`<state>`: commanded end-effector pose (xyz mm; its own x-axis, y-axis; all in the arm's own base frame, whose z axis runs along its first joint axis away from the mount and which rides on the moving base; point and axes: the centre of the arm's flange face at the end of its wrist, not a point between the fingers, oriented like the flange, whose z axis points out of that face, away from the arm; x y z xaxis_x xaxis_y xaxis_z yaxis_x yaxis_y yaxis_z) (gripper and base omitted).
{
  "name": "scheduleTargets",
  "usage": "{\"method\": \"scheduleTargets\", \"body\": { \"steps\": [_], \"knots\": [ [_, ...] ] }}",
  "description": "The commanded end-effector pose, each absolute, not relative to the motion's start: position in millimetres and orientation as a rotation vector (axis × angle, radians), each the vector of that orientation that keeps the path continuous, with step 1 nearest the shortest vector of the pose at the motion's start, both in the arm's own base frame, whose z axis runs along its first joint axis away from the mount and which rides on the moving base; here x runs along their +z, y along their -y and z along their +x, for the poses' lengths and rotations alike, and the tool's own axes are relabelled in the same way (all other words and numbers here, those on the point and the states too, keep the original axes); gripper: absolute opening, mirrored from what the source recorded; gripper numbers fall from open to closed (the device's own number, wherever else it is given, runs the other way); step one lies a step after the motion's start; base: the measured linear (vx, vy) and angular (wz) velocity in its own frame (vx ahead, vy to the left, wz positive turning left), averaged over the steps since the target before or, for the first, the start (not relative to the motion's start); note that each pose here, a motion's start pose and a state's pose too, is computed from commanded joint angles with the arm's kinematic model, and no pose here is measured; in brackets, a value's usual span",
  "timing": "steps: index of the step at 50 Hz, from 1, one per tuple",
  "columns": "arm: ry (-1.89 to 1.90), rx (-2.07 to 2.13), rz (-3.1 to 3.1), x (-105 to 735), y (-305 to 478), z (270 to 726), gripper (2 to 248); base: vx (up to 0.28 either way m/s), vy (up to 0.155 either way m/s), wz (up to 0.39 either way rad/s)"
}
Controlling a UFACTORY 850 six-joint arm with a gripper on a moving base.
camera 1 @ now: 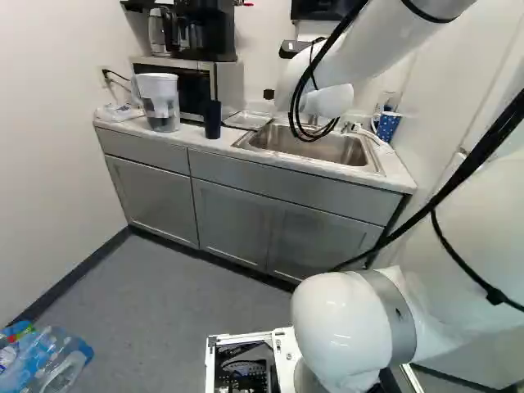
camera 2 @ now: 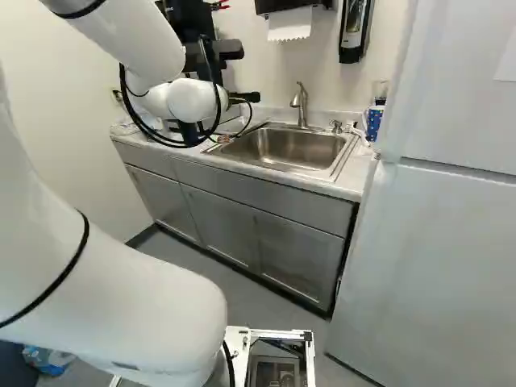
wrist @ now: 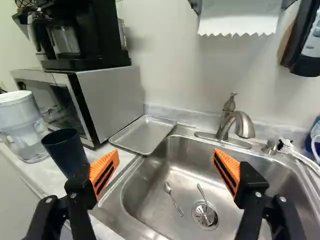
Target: Rinse the cup and place it in the tray
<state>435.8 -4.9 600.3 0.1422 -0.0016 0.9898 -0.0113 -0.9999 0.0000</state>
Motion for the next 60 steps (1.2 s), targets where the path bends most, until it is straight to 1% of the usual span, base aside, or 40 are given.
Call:
{"method": "scheduleTargets", "body": {
  "steps": [19, 60],
  "knots": [
    [0.013, 2.053, 2.369, 600.3, 4.9, 435.8, 247, 0.127, 0.005, 0.034],
    [0.013, 2.053, 2.369, 600.3, 4.9, 435.8, 247, 0.103, -0.025, 0.0]
  ]
}}
